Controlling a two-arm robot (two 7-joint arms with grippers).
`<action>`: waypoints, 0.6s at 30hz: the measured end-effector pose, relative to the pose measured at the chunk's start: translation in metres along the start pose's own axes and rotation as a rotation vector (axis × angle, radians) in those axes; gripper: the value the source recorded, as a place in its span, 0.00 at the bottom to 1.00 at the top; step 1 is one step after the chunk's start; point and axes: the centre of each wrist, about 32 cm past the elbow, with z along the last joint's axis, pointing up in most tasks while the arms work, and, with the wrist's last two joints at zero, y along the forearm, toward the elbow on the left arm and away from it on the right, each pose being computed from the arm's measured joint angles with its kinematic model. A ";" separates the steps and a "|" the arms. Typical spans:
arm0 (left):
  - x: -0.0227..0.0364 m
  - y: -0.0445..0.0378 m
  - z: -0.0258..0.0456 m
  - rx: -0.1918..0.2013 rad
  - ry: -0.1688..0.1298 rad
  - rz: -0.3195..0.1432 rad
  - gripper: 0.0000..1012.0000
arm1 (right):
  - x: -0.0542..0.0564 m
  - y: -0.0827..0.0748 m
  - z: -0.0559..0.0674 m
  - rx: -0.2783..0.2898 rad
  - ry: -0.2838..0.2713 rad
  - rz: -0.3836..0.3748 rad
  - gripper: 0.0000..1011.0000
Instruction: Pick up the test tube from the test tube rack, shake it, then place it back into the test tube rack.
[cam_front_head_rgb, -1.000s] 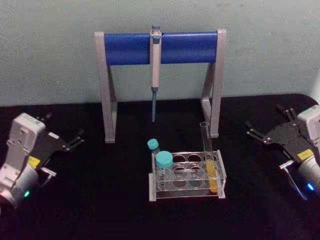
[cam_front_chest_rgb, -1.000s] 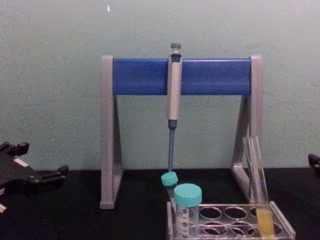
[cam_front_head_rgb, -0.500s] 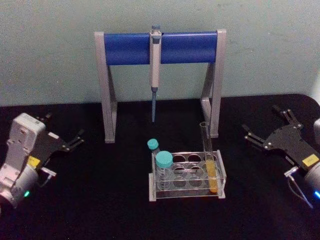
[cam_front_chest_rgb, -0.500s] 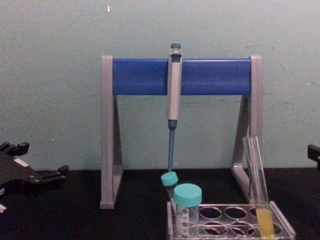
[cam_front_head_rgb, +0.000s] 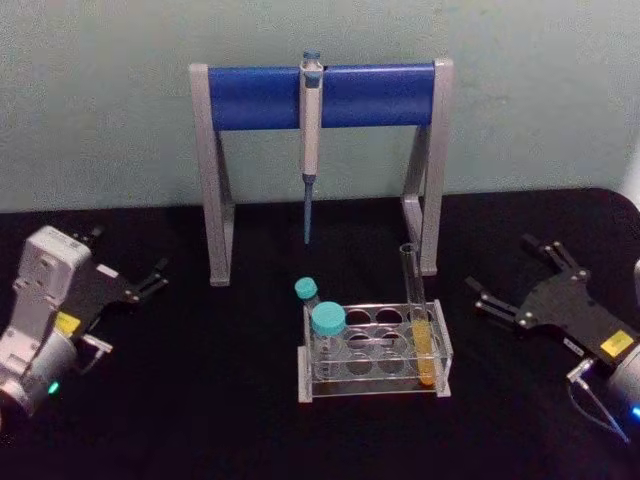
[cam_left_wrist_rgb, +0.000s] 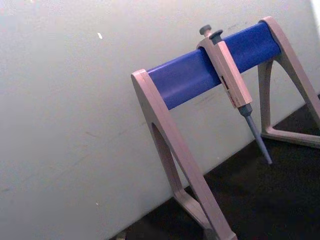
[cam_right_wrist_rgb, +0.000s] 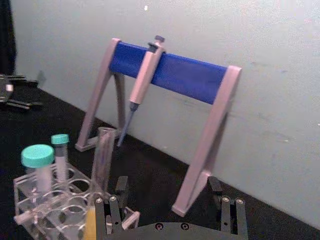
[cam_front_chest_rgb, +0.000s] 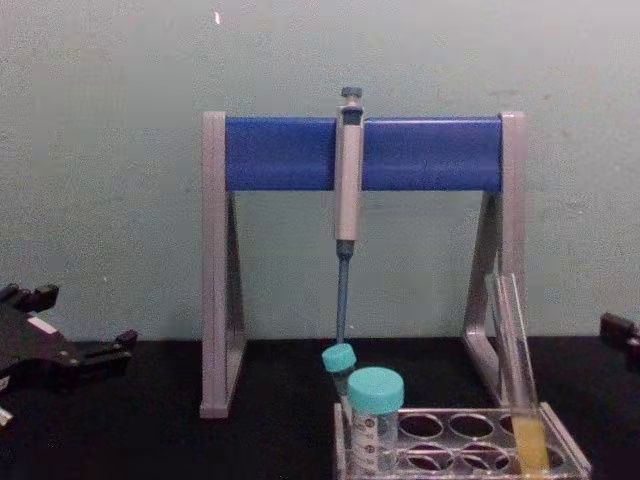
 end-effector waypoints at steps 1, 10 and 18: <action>0.0000 0.0000 0.0000 0.000 0.000 0.000 0.99 | 0.000 0.000 0.000 0.000 0.002 0.007 0.99; 0.0000 0.0000 0.0000 0.000 0.000 0.000 0.99 | -0.001 0.003 0.002 0.001 0.027 0.078 0.99; 0.0000 0.0000 0.0000 0.000 0.000 0.000 0.99 | -0.003 0.010 0.000 0.007 0.050 0.118 0.99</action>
